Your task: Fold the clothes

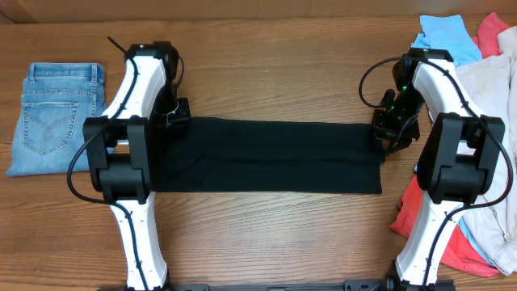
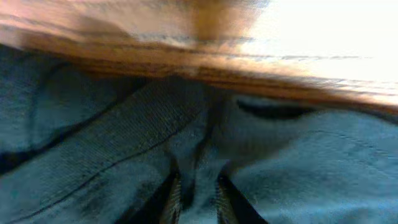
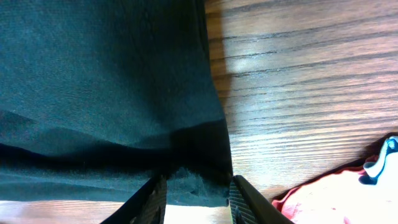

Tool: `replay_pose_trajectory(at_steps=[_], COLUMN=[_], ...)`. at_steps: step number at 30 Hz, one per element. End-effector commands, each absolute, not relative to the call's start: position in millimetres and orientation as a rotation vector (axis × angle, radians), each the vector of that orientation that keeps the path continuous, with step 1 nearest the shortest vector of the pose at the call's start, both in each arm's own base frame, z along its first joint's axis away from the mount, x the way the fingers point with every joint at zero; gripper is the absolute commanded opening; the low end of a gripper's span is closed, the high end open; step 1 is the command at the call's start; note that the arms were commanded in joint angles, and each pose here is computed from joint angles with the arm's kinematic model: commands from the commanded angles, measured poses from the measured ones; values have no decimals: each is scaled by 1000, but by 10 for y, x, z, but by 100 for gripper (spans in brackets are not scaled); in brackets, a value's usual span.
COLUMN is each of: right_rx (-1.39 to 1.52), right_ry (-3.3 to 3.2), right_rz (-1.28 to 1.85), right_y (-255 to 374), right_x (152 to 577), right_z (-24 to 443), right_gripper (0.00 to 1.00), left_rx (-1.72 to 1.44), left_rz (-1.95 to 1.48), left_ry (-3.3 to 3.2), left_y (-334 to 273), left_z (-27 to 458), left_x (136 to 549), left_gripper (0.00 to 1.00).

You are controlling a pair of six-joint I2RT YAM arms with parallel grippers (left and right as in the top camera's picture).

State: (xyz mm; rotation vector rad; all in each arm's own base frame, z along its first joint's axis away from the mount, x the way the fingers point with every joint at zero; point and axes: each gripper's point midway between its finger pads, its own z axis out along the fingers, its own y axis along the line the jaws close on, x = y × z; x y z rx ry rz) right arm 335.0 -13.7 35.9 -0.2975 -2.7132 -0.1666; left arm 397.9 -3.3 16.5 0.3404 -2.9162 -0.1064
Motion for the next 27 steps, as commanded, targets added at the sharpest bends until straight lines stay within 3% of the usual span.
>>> replay_pose_trajectory(at_steps=[1,3,7,19,27], right_rx=[-286,-286,-286,-285,-283], right_ry=[-2752,-2752,-2752,-2752,-2749], right_rz=[-172,-172,-172,-171,-161], right_y=[-114,-114,-114,-114,-126], right_x=[3373,3374,3374,3373,3364], right_z=[480,480,480,480,481], right_gripper=[37,37,37,37,37], left_rx=[346,336,316,310,275], left_rz=[-127,-105,-33,0,-61], left_ry=[-2854,-2847,-2868,-2972,-2865], left_y=[-28,-55,-123,-137,-75], left_z=[-12,-11,74,676,819], left_x=[3827,3812,3870,4134,3835], left_gripper=[16,8,4,4,4])
